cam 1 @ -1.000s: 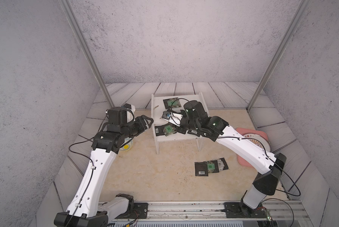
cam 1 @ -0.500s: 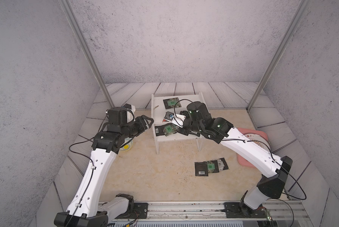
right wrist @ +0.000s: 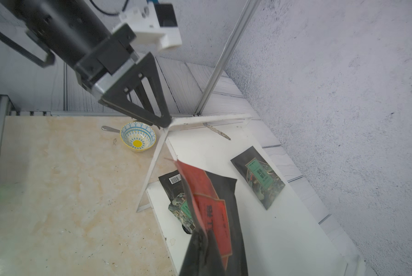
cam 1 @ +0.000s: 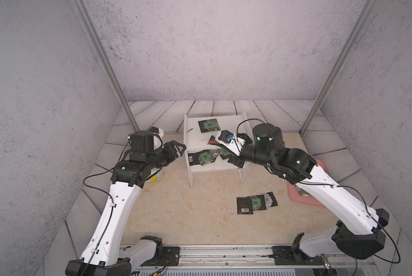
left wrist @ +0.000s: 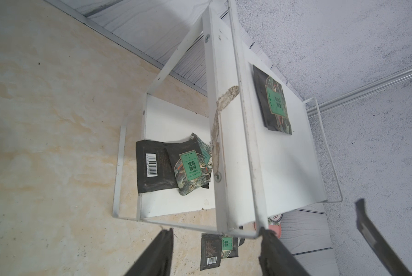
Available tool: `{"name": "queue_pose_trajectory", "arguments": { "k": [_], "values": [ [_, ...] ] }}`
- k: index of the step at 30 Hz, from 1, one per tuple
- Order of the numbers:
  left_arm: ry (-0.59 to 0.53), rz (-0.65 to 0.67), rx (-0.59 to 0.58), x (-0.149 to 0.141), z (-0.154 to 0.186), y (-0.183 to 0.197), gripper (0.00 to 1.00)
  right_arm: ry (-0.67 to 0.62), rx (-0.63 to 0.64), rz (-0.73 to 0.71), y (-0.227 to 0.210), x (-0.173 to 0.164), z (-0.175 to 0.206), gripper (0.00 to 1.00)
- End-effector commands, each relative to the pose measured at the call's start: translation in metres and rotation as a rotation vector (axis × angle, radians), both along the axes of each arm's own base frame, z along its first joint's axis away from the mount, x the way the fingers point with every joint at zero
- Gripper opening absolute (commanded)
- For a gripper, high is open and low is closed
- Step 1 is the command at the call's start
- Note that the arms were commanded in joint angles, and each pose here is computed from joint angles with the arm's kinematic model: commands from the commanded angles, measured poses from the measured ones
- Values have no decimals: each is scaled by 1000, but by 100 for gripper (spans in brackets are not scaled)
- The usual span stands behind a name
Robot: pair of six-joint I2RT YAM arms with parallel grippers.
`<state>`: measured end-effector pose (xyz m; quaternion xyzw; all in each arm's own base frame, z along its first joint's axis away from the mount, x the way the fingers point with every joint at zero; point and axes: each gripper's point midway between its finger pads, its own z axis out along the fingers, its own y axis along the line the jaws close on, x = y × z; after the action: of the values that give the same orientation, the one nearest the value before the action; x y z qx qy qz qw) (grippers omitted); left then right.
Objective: Remove the tea bags from the shelf
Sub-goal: Pick up the tea bag from the shelf, then place the tea bag at the center of the board.
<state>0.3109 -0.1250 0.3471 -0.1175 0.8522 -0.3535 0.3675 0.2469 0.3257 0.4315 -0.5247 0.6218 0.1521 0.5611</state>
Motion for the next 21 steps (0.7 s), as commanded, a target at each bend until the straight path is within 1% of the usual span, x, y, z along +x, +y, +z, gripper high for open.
{"name": "queue_pose_trajectory", "arguments": {
  "k": [1, 6, 9, 14, 17, 21],
  "values": [
    [7, 16, 15, -4, -6, 6, 61, 108, 88, 43, -11, -29, 6, 4],
    [23, 6, 26, -11, -15, 7, 61, 251, 164, 63, -23, -53, -6, 4],
    [32, 3, 32, -17, -22, 8, 61, 336, 174, 32, -31, -60, -32, 4],
    [61, 0, 45, -26, -39, 10, 62, 468, 93, -40, -45, -67, -100, 4],
    [82, 2, 42, -30, -48, 10, 62, 510, 35, -68, -51, -71, -138, 4],
    [95, 8, 44, -35, -56, 12, 61, 519, -22, -100, -59, -71, -177, 4]
  ]
}}
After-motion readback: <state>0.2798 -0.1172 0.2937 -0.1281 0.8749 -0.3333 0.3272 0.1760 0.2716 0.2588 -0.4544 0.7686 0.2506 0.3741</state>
